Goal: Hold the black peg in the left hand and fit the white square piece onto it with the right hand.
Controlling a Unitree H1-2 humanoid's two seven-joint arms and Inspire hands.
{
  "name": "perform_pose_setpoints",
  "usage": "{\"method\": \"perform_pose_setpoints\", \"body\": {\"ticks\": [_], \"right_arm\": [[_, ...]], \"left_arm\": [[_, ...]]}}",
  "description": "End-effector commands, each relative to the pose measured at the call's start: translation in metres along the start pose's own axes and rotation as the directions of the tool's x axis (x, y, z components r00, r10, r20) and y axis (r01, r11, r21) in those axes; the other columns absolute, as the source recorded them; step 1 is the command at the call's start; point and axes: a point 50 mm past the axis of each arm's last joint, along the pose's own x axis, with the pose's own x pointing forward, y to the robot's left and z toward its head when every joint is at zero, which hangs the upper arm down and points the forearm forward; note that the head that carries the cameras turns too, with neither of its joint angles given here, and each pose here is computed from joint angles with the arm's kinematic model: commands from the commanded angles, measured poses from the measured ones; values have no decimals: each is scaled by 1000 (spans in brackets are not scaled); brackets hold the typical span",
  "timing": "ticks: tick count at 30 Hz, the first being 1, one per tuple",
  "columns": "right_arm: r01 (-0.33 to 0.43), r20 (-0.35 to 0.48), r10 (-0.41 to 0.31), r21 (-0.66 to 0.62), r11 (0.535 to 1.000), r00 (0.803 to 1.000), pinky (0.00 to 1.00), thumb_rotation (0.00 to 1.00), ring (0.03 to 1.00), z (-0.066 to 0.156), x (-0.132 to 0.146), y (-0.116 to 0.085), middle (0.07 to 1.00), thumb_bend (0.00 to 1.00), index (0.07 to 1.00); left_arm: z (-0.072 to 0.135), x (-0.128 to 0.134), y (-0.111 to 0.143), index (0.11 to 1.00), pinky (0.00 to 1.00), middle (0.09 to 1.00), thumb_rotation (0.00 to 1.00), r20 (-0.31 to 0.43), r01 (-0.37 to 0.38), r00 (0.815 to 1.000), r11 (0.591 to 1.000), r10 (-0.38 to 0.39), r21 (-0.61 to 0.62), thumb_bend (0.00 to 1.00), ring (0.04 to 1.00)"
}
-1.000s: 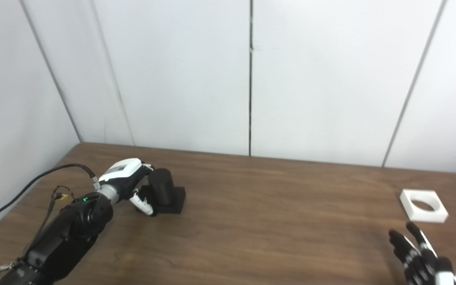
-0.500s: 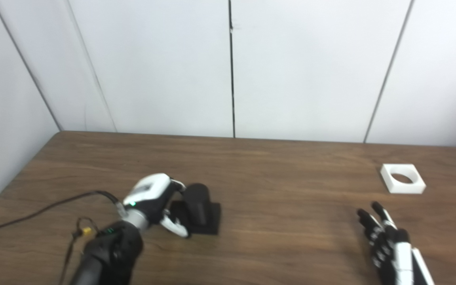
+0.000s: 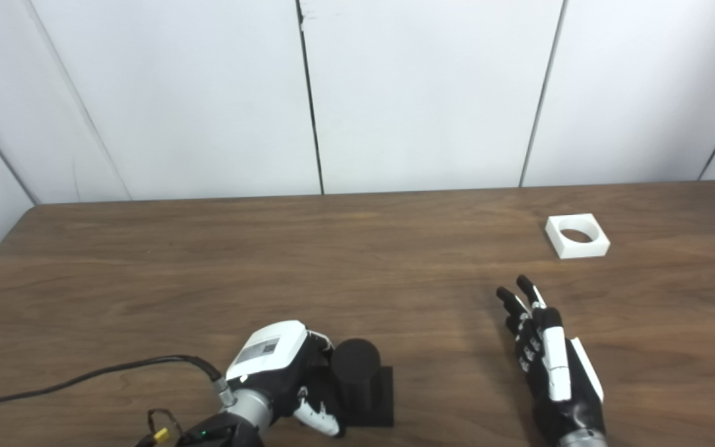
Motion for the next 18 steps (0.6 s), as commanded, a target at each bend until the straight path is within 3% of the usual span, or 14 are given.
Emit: {"method": "perform_pose_setpoints", "body": {"ticks": [1, 6, 12, 18], "right_arm": [[4, 50, -5, 25, 1000, 999, 1000, 1000, 976, 10, -5, 12, 913, 691, 988], [15, 46, -17, 26, 1000, 999, 1000, 1000, 975, 13, -9, 11, 913, 703, 979], [13, 42, -15, 26, 1000, 999, 1000, 1000, 975, 14, -13, 8, 909, 701, 978], [12, 44, -14, 27, 1000, 999, 1000, 1000, 977, 18, -13, 5, 909, 691, 980]], "left_arm": [[10, -5, -11, 489, 1000, 863, 57, 16, 72, 997, 997, -73, 24, 520, 971], [9, -9, -17, 490, 1000, 864, 56, 11, 57, 998, 998, -57, 42, 520, 967], [6, -11, -18, 485, 1000, 855, 52, -30, -10, 999, 1000, 10, -28, 522, 957], [6, -11, -16, 486, 1000, 858, 52, -44, -8, 999, 999, 6, -40, 520, 969]]}}
